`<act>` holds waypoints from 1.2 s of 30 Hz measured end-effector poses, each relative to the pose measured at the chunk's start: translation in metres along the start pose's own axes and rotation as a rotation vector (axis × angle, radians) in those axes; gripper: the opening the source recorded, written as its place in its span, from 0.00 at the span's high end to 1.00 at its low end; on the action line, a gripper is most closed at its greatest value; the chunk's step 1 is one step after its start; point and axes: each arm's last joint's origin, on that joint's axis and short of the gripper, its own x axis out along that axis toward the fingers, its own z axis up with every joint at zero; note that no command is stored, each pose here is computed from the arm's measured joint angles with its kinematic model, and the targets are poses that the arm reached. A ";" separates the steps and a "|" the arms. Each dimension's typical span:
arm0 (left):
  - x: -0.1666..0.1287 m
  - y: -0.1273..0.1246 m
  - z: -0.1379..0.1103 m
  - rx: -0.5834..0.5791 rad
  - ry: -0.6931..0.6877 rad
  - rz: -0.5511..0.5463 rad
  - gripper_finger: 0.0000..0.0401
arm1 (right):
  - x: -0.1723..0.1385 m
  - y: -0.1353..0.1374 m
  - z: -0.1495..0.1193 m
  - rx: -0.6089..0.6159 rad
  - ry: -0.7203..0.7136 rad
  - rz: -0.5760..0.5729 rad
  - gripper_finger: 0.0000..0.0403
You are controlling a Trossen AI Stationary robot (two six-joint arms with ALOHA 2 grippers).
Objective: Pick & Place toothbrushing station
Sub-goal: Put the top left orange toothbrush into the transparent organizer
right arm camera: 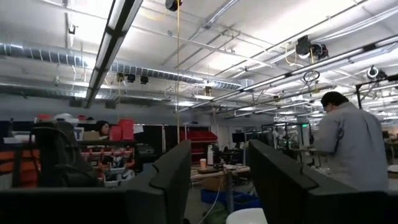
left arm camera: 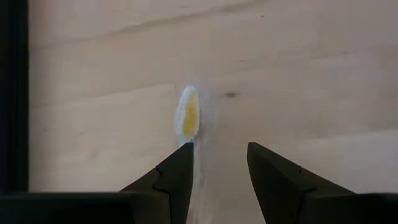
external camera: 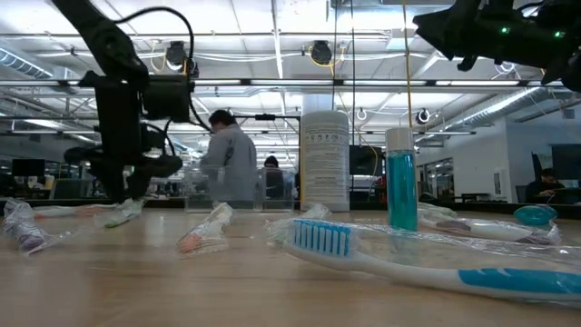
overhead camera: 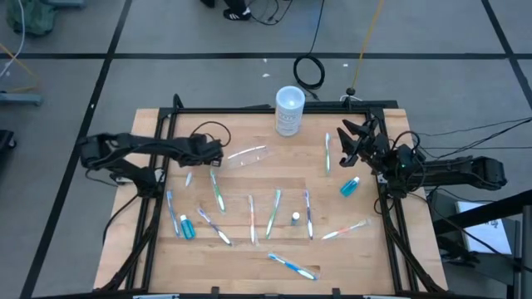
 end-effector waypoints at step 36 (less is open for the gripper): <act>-0.001 -0.001 0.001 0.132 0.034 -0.005 0.99 | 0.000 0.000 -0.002 0.016 0.019 0.002 0.63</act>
